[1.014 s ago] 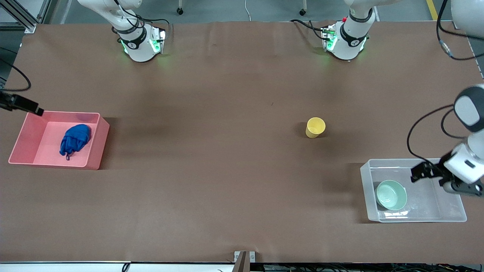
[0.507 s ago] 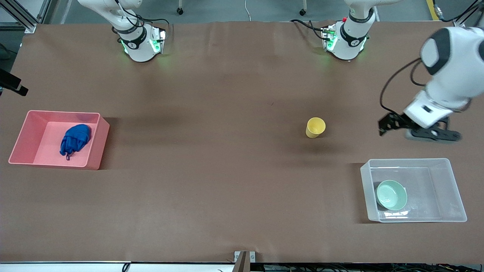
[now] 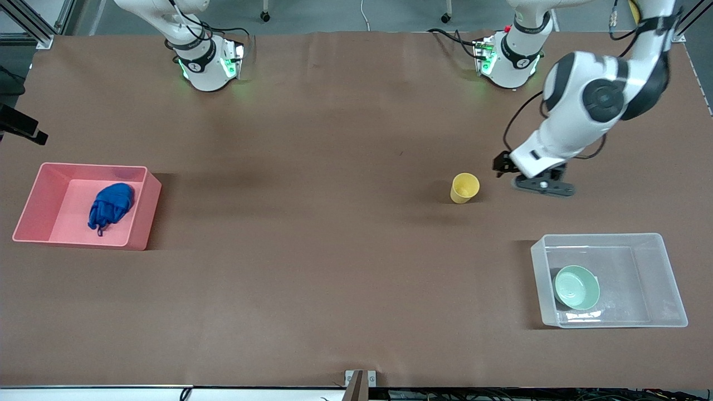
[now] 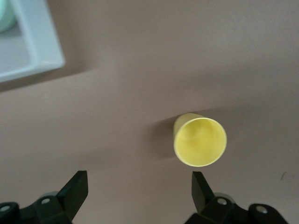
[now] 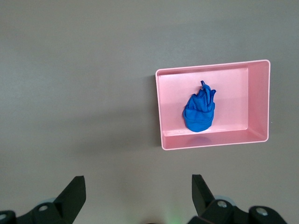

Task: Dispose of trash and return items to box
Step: 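Move the left gripper over to the yellow cup, then close the left gripper on the yellow cup, then carry the yellow cup with the left gripper into the clear box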

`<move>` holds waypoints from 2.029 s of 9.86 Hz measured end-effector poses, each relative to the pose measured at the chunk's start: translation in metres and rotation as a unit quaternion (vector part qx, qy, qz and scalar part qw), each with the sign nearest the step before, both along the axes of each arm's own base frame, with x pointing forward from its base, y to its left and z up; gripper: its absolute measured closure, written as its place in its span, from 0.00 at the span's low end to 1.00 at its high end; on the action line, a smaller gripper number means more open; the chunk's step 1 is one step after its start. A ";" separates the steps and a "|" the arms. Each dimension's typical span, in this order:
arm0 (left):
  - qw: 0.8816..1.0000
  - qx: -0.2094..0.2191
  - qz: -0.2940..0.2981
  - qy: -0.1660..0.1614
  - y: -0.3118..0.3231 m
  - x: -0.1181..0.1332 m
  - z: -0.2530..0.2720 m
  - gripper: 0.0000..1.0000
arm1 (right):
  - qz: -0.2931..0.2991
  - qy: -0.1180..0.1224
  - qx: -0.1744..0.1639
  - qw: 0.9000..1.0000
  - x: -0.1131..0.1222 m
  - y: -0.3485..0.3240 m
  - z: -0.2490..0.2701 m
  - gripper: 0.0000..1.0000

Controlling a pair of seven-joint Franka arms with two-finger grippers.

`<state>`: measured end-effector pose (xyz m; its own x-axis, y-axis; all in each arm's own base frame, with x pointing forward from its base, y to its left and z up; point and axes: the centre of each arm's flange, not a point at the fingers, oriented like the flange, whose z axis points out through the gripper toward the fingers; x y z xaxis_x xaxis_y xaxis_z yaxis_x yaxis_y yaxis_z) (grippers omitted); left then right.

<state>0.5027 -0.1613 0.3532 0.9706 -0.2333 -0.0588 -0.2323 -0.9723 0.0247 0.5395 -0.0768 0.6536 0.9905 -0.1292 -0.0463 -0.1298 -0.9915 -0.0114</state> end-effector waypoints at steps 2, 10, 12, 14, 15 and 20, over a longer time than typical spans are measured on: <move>1.000 -0.017 -0.004 0.016 -0.028 -0.003 -0.045 0.02 | 0.001 0.000 0.000 1.000 0.000 0.000 0.000 0.00; 0.999 -0.025 -0.030 0.021 -0.035 -0.017 -0.130 0.55 | 0.001 0.000 -0.001 1.000 0.000 0.000 0.000 0.00; 0.999 -0.033 -0.025 0.005 -0.036 -0.013 -0.130 0.85 | 0.001 0.000 -0.001 1.000 0.000 0.000 0.000 0.00; 0.999 -0.038 -0.017 -0.009 -0.031 -0.004 -0.124 0.96 | 0.001 0.000 -0.001 1.000 0.000 0.000 0.000 0.00; 0.999 -0.041 -0.008 -0.024 -0.024 0.009 -0.113 0.96 | 0.001 0.000 -0.001 1.000 0.000 0.000 0.000 0.00; 0.998 -0.032 0.000 -0.055 0.058 0.109 0.007 0.96 | 0.000 0.001 -0.001 1.000 0.000 -0.001 0.000 0.00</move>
